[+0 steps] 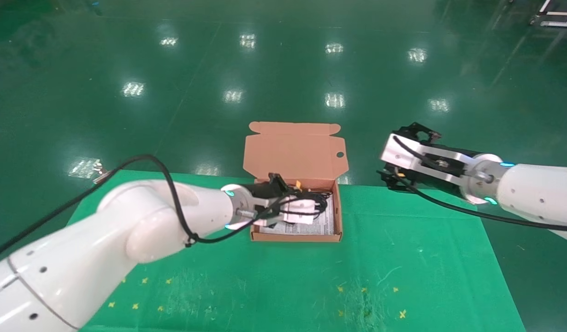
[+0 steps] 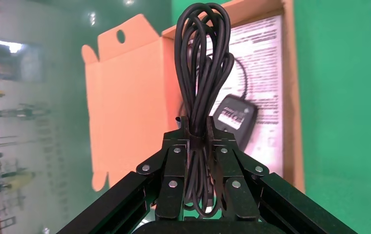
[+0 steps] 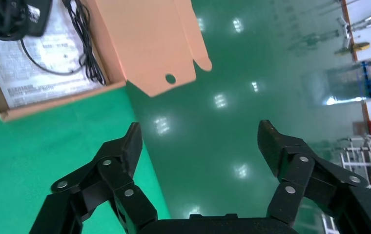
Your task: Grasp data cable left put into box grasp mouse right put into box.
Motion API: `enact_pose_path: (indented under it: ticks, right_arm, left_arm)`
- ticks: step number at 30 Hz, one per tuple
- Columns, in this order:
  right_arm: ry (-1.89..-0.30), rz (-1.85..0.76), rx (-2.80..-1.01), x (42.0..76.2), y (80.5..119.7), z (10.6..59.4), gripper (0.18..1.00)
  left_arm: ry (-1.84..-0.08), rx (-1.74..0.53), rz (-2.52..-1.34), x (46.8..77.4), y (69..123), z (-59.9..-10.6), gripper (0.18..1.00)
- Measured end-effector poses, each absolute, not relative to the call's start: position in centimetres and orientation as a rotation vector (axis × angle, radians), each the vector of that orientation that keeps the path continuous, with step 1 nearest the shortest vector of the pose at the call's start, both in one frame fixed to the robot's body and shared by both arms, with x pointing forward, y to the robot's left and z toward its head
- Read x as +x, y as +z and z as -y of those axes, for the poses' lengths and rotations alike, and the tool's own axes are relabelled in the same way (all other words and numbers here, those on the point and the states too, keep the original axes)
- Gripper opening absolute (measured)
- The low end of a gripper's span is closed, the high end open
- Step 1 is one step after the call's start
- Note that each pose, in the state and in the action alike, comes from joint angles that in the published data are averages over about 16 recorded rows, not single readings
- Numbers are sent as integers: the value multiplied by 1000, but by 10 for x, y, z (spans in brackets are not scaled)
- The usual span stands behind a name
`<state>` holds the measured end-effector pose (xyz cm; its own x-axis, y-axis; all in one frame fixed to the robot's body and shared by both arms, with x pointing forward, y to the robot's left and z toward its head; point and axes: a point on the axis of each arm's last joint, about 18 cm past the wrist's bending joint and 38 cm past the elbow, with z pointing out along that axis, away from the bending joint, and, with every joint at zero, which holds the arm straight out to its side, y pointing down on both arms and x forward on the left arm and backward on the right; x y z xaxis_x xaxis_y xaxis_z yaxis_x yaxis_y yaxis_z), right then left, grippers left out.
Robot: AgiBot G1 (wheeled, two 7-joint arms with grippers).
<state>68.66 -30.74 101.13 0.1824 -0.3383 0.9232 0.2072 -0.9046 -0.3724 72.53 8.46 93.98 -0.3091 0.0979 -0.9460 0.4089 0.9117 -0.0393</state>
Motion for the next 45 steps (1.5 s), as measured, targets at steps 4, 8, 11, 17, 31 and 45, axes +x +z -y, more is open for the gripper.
enact_pose_path:
  ticks: [4, 8, 11, 17, 31, 45]
  right_arm:
    - [-1788, -141, -2044, 678, 1015, 312, 861]
    - [-1798, -153, -2037, 673, 1018, 313, 924]
    - [-1802, -158, -2034, 671, 1018, 314, 948]
    - [-1804, -159, -2035, 670, 1018, 314, 985]
    - [-1885, -125, -1981, 671, 1050, 314, 1001]
    - [-1964, -78, -1963, 661, 1093, 321, 1001]
  left_arm:
    - [-332, 392, -1878, 727, 931, -78, 237]
    - [-337, 401, -1880, 729, 927, -74, 237]
    - [-340, 403, -1881, 729, 926, -73, 238]
    - [-342, 402, -1881, 729, 926, -74, 253]
    - [-377, 382, -1751, 724, 986, -86, 415]
    - [-475, 279, -1674, 721, 1039, -111, 730]
